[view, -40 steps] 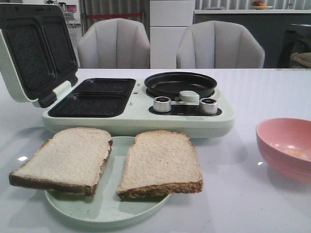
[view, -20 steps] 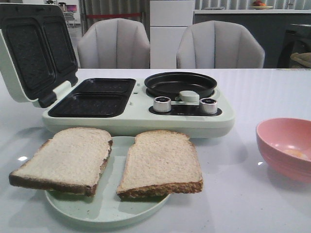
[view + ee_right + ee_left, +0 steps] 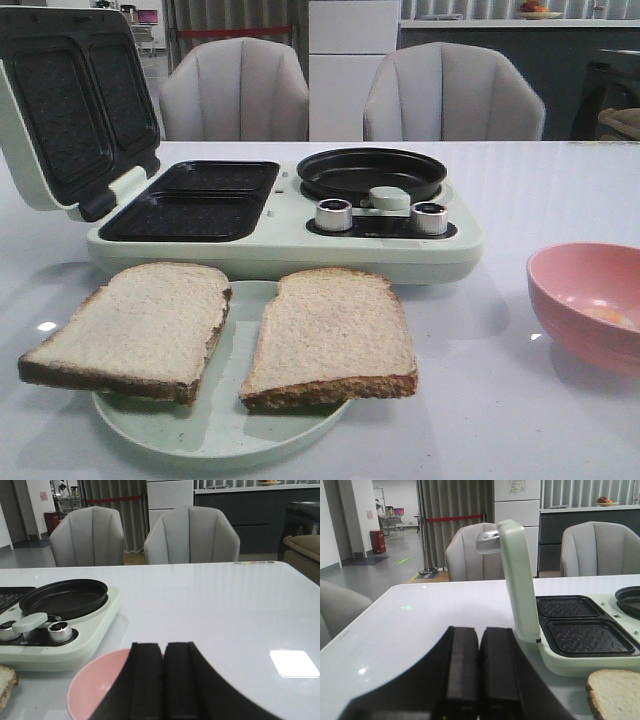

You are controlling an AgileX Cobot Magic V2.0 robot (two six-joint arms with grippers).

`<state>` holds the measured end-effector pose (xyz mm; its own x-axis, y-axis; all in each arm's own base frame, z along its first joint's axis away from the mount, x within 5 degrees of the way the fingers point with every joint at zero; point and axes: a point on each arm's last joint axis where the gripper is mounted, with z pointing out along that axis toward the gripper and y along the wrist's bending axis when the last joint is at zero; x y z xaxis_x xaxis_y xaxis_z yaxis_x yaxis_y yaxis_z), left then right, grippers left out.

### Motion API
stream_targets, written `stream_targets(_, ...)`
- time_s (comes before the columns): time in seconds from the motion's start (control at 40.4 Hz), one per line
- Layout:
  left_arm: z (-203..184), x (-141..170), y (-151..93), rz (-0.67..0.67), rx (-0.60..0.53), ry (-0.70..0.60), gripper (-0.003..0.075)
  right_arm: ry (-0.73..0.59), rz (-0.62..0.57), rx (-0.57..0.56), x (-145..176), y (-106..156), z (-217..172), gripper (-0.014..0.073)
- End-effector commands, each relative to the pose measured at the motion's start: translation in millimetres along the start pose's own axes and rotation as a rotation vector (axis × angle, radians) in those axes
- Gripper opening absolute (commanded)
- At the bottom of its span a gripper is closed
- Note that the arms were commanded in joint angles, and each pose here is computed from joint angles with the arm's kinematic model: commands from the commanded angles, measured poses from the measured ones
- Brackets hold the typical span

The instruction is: Make breakfast with bread and shrimp

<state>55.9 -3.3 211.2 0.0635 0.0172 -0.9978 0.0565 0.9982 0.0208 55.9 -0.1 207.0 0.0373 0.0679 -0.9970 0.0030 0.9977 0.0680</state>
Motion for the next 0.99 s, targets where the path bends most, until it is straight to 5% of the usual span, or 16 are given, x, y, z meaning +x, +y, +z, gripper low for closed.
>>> stream_targets(0.0,-6.1,-32.1,1.3,-0.013,-0.010,-0.185,0.0099,-0.205,-0.004,-0.009,-46.2,2.7,-10.2,0.0034)
stream_targets(0.272,-27.3,-127.5,2.5,-0.014,-0.004,-0.334,0.0099,-0.244,-0.012,-0.035,-140.3,11.4,-32.2,0.0034)
stream_targets(0.47,-15.5,-177.5,1.5,-0.011,0.022,-0.116,0.0099,-0.060,-0.017,-0.044,-182.4,16.1,-13.9,0.0034)
stream_targets(0.965,48.2,-144.9,-1.7,-0.041,0.054,0.333,0.0099,0.530,-0.010,-0.033,-138.6,14.9,71.8,0.0034)
